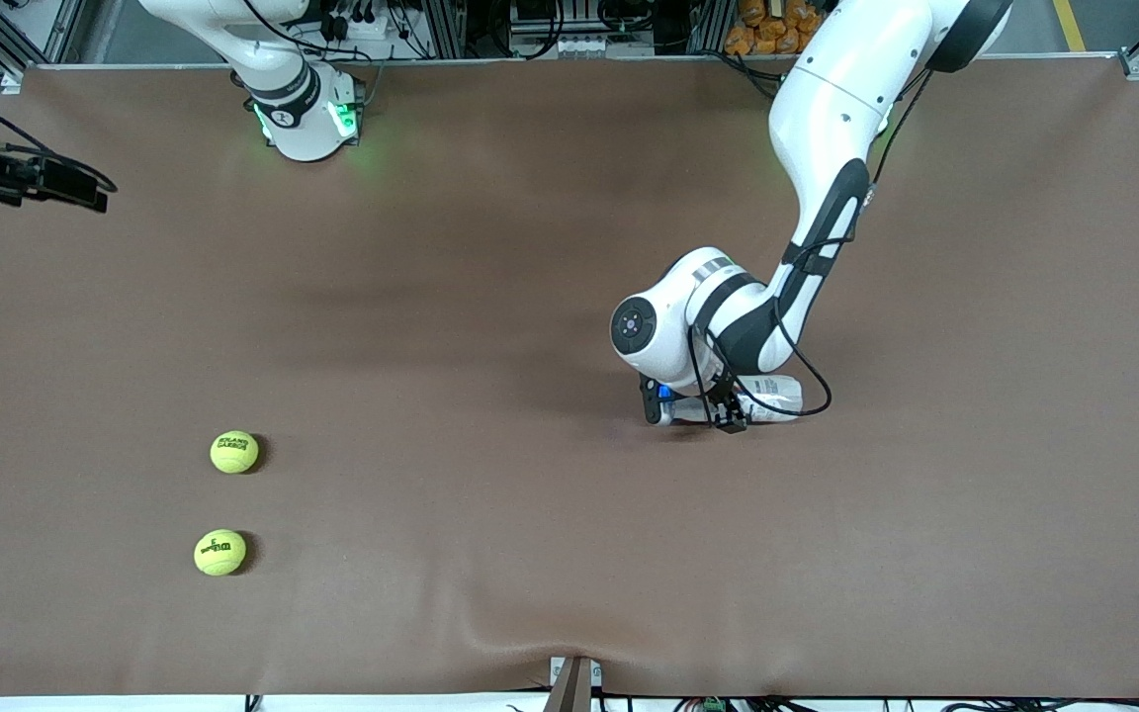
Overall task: Insert tennis ball vertically with right arm
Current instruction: 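Lift the upright can with the left gripper while the right gripper reaches the balls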
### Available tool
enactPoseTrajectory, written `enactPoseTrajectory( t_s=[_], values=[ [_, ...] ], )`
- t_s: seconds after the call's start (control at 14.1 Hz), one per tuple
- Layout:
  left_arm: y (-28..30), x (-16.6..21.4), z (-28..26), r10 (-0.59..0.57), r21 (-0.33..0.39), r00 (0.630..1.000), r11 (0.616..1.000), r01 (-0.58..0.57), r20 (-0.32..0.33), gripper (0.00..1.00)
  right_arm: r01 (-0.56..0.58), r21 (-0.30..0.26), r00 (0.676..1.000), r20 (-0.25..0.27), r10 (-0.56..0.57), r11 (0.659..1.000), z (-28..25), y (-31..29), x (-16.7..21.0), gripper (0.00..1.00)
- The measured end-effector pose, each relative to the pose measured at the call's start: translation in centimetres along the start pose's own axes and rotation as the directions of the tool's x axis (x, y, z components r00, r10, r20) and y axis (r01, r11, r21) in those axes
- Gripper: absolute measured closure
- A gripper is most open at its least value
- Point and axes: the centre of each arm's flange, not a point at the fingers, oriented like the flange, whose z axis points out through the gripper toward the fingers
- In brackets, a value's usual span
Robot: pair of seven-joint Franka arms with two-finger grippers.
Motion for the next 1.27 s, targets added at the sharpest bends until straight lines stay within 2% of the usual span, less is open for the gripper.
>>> enactPoseTrajectory(
  t_s=[0.14,0.28,0.5,0.64,0.78,0.92,1.2,1.27],
  values=[
    [-0.4,0.0,-2.0,-0.013,0.011,0.999,1.0,0.014,-0.037,0.19,0.01,-0.007,0.998,0.068,-0.01,1.0,0.6,-0.6,-0.8,0.0],
    [-0.3,0.3,-4.8,-0.032,-0.007,0.994,0.999,0.031,-0.107,0.19,0.021,-0.016,0.989,0.148,-0.019,1.0,1.3,-1.1,-1.6,0.0],
    [-0.5,0.9,-9.6,-0.091,-0.05,0.96,0.996,0.08,-0.265,0.2,0.025,-0.027,0.969,0.247,-0.017,0.999,2.8,-1.6,-1.5,0.0],
    [-1.1,1.3,-11.6,-0.128,-0.062,0.92,0.992,0.113,-0.37,0.2,0.013,-0.035,0.959,0.284,-0.003,0.999,4.3,-1.5,0.1,0.0],
    [-1.6,1.8,-13.0,-0.167,-0.07,0.867,0.986,0.152,-0.469,0.2,0.002,-0.036,0.958,0.286,0.008,0.999,5.8,-1.1,2.5,0.0],
    [-2.0,2.4,-14.5,-0.208,-0.066,0.801,0.976,0.207,-0.561,0.2,-0.007,-0.041,0.966,0.256,0.017,0.999,6.9,-0.8,5.2,0.0],
    [-1.3,3.9,-18.1,-0.271,-0.114,0.636,0.954,0.277,-0.722,0.2,-0.028,-0.15,0.984,0.17,0.054,0.988,10.6,0.4,11.9,0.0],
    [-1.2,4.2,-18.6,-0.288,-0.135,0.595,0.948,0.288,-0.751,0.2,-0.027,-0.156,0.988,0.144,0.05,0.987,11.8,0.4,13.5,0.0]
  ],
)
